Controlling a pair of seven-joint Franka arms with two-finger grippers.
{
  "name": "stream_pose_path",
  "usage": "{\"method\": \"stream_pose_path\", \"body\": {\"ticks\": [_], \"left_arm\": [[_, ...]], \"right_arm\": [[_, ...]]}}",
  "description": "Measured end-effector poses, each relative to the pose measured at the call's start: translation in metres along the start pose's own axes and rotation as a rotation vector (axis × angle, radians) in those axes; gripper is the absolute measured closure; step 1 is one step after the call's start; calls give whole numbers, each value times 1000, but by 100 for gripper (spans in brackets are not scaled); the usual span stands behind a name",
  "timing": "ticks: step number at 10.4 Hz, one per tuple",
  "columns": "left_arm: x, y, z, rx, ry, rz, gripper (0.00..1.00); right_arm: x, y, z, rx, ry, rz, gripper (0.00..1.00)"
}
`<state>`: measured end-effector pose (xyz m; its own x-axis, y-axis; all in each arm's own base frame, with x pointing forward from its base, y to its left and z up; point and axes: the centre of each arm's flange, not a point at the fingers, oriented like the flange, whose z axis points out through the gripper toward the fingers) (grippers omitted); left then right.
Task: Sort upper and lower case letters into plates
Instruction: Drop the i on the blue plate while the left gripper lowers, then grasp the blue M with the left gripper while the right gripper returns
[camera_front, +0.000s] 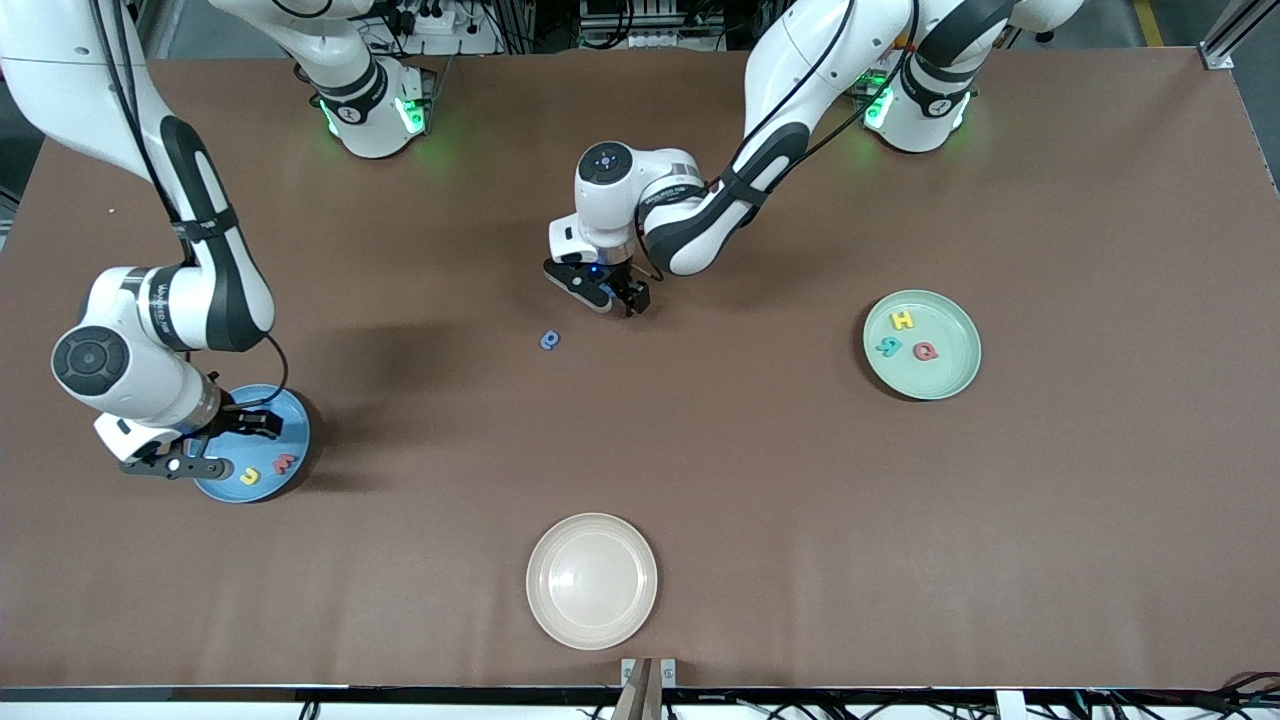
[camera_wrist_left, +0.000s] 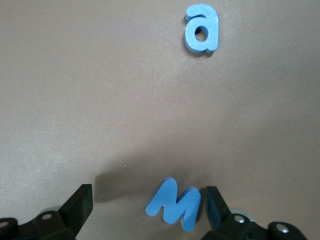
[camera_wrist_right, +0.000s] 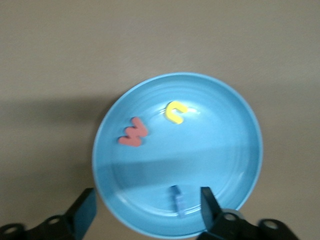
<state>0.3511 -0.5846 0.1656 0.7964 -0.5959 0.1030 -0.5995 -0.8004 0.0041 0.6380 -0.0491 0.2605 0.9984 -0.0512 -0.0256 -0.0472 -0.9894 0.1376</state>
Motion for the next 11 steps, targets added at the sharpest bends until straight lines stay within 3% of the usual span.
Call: {"method": "stream_pose_path", "body": {"ticks": [6,9,11], "left_arm": [[-1,1,1,-8,-8,-9,2],[0,3,-2,-12,-5,-38,36],[0,3,-2,-12,-5,-46,37]], "right_arm": [[-7,-76,-14,22,-42,144,0],[-12,-121,-21,48,-43,248,0],[-17,-145,-25,59,-46,295,0]]}}
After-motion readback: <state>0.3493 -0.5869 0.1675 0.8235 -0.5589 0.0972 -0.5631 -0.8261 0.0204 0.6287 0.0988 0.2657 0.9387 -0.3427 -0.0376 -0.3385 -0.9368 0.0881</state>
